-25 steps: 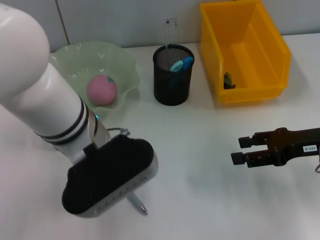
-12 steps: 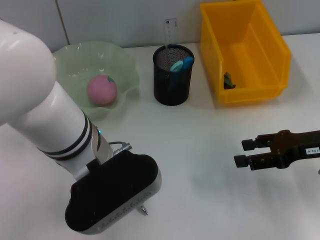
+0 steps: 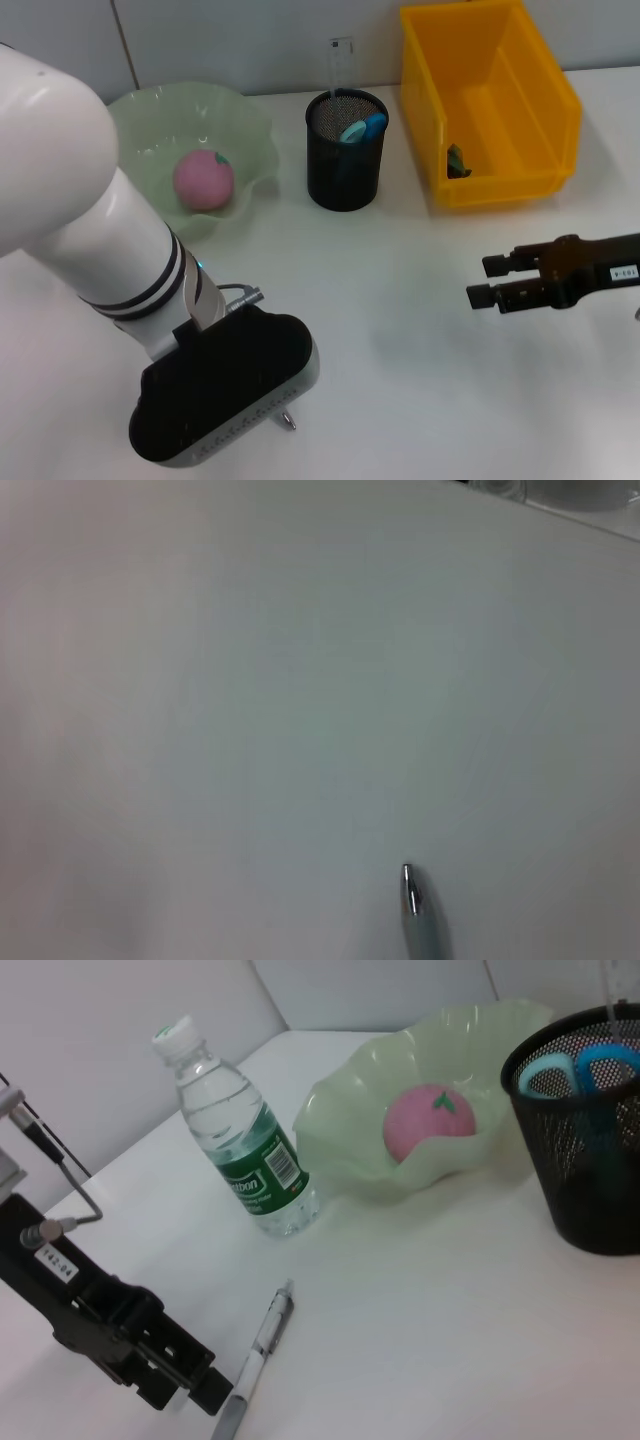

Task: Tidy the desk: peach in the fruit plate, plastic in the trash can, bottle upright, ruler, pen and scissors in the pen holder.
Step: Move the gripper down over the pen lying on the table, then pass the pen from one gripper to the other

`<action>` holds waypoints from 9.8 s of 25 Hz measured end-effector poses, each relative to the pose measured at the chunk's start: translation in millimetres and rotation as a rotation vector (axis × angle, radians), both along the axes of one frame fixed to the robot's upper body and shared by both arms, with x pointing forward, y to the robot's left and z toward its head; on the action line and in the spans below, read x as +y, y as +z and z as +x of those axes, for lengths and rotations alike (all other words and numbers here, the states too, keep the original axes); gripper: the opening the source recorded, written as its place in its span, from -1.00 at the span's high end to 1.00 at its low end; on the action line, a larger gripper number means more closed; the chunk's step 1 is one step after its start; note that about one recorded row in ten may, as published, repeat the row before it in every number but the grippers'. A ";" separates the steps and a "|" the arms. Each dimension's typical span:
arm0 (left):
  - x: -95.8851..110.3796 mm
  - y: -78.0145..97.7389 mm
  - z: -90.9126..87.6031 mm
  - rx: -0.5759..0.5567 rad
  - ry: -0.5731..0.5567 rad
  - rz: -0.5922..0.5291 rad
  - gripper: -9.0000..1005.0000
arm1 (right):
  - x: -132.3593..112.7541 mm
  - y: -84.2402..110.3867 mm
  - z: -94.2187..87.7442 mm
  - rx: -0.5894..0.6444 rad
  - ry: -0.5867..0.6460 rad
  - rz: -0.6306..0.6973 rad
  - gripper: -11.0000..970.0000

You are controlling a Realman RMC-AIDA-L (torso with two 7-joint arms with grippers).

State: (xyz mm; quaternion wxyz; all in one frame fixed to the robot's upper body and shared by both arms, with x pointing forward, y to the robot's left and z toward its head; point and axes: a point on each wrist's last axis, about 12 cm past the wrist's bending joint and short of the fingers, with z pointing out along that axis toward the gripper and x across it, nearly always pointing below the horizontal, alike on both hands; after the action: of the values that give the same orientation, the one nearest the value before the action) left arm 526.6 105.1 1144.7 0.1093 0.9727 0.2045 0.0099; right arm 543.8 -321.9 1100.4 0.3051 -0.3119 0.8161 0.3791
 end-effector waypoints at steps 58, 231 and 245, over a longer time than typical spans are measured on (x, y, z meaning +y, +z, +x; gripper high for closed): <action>-25.4 -16.4 3.8 -0.118 -0.025 0.154 -0.46 | 3.8 7.9 7.9 0.021 0.028 -0.025 -0.52; 11.5 42.3 62.2 0.494 0.869 -0.769 0.70 | -15.2 21.7 -1.2 -0.064 0.014 -0.074 -0.38; 14.3 59.2 27.7 0.911 0.856 -1.268 0.68 | -28.0 22.0 -14.2 -0.333 -0.039 0.005 -0.38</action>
State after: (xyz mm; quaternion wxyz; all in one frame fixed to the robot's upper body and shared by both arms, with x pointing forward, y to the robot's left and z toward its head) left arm 554.3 119.3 1203.9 0.5223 0.4789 0.5411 -0.4528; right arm 529.5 -349.9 1122.4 0.4444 -0.3538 0.7590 0.3182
